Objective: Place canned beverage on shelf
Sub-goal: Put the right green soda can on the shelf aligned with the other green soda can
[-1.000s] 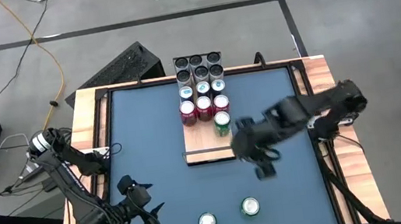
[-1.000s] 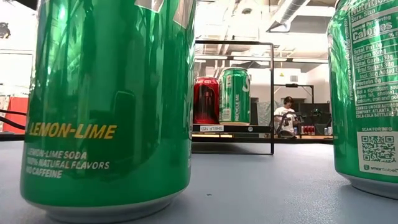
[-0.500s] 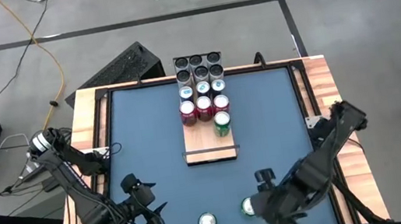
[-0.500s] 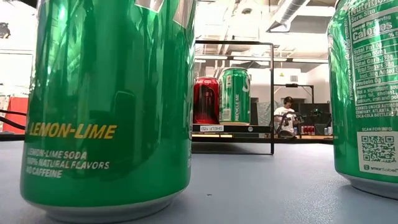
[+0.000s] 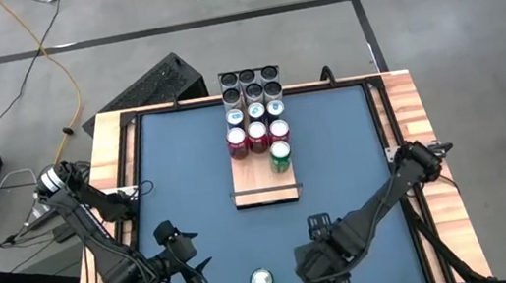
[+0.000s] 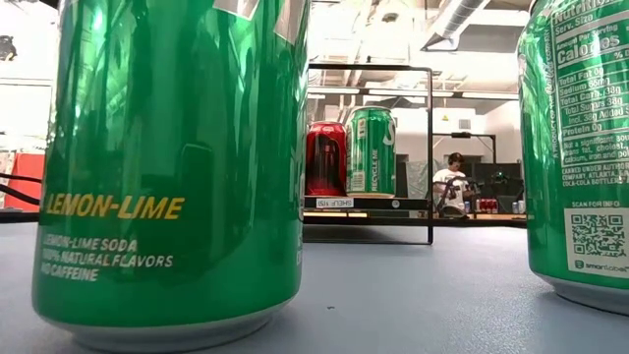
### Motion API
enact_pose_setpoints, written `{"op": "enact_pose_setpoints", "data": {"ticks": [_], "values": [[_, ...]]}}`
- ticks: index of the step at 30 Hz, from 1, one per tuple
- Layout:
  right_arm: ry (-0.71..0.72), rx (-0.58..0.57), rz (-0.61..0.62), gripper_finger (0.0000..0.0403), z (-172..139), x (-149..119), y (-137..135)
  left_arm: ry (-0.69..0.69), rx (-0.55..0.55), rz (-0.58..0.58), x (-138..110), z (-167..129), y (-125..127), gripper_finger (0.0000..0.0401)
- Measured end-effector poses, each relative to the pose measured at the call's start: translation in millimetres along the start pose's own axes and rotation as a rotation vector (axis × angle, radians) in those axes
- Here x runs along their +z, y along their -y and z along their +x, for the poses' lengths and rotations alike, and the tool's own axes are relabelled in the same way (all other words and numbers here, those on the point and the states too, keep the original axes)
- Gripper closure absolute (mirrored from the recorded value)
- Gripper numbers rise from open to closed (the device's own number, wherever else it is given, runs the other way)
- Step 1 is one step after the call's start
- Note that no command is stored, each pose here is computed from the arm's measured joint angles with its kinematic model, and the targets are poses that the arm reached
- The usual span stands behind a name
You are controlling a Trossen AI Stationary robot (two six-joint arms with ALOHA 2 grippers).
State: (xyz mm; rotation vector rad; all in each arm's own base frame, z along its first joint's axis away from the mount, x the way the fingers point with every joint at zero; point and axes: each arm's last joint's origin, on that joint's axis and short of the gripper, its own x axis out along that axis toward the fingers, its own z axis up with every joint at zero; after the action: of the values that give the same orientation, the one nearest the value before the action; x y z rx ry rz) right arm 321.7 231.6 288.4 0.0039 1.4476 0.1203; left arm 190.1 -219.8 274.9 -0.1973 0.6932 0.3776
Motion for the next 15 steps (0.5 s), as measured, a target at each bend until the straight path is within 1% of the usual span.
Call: {"op": "enact_pose_setpoints", "data": {"ticks": [1,6,8,15], "values": [[0.014,-0.015,-0.016,0.0051,0.0,0.4,-0.2,0.0,0.0,0.0,0.0,0.0,0.0,0.0071],[0.064,0.014,-0.135,0.0053,-0.2,2.2,-8.1,-0.004,-0.002,0.0,-0.2,-0.1,0.1,0.0071],[0.08,0.007,-0.18,0.0053,0.2,1.2,-11.8,-0.004,-0.003,0.002,-0.4,-0.3,0.2,0.0071],[0.065,-0.027,-0.26,0.0057,11.5,0.7,-8.0,-0.005,-0.002,0.007,-0.5,-0.4,0.1,0.0071]]}}
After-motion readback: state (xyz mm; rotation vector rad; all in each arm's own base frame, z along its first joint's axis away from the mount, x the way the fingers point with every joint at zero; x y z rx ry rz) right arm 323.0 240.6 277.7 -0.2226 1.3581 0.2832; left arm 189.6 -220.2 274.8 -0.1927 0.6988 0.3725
